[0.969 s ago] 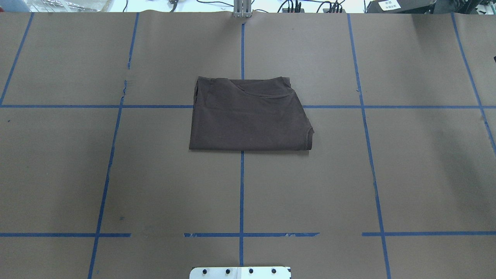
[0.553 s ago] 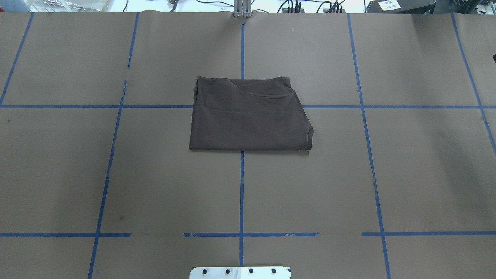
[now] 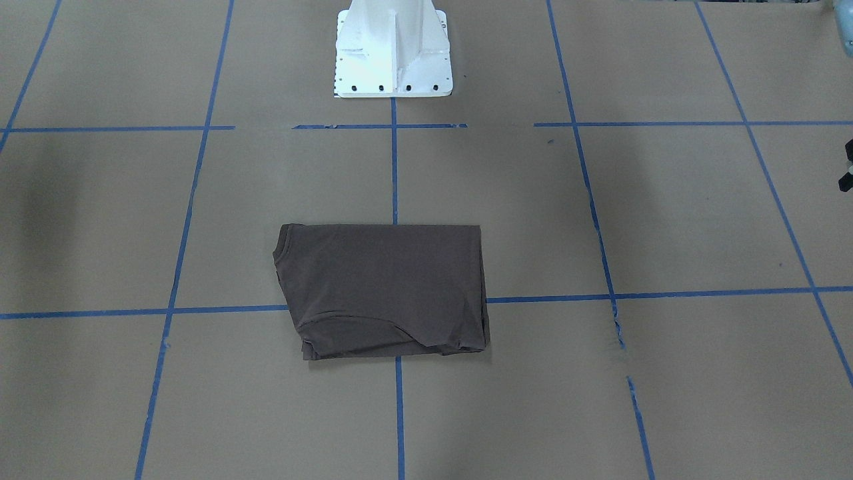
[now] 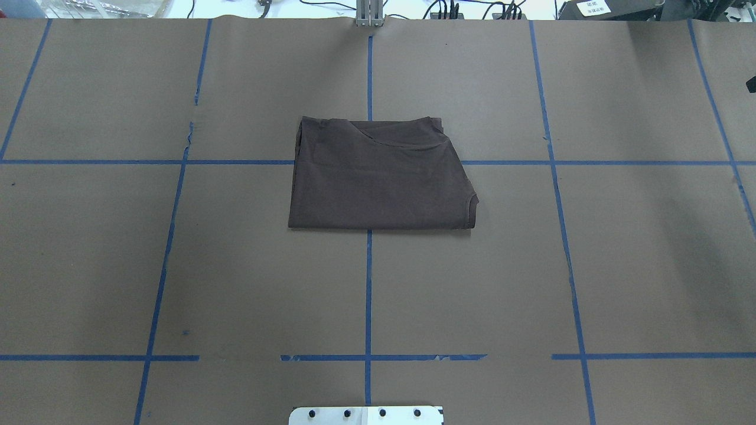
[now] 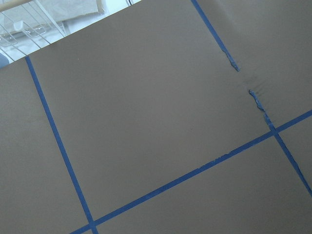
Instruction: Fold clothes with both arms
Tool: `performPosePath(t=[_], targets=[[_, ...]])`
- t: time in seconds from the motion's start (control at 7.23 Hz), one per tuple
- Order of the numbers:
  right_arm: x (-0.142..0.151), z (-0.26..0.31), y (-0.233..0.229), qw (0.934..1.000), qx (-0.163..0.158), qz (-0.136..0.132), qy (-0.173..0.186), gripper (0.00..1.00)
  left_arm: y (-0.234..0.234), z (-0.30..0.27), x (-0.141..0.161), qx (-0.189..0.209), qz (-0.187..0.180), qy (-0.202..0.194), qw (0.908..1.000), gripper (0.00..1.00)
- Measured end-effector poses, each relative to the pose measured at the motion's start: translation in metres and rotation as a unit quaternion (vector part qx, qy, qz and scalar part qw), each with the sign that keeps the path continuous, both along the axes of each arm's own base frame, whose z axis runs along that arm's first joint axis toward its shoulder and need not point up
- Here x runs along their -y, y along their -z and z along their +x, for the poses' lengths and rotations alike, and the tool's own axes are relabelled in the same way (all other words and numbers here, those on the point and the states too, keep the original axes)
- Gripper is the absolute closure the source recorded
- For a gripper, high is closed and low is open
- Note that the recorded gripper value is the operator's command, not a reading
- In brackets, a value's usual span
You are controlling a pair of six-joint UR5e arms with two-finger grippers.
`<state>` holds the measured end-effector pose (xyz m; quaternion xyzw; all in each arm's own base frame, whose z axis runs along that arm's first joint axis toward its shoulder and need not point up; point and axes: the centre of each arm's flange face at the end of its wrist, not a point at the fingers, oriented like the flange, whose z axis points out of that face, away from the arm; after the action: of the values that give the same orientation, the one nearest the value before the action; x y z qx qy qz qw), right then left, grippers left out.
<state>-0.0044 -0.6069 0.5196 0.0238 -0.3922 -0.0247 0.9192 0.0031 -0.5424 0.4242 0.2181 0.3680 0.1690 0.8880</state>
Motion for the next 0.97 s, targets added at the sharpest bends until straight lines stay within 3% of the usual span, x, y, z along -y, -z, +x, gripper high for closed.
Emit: performPosePath(t=[0.55,0.97], targets=[[-0.004,-0.002,0.004,1.0000,0.003,0.008,0.005,0.00,0.056,-0.014,-0.096,-0.009,0.056,0.010,0.9984,0.01],[-0.012,0.003,0.029,0.9994,0.003,0.034,0.004,0.00,0.027,-0.018,-0.117,-0.003,0.024,0.012,0.9997,0.01]])
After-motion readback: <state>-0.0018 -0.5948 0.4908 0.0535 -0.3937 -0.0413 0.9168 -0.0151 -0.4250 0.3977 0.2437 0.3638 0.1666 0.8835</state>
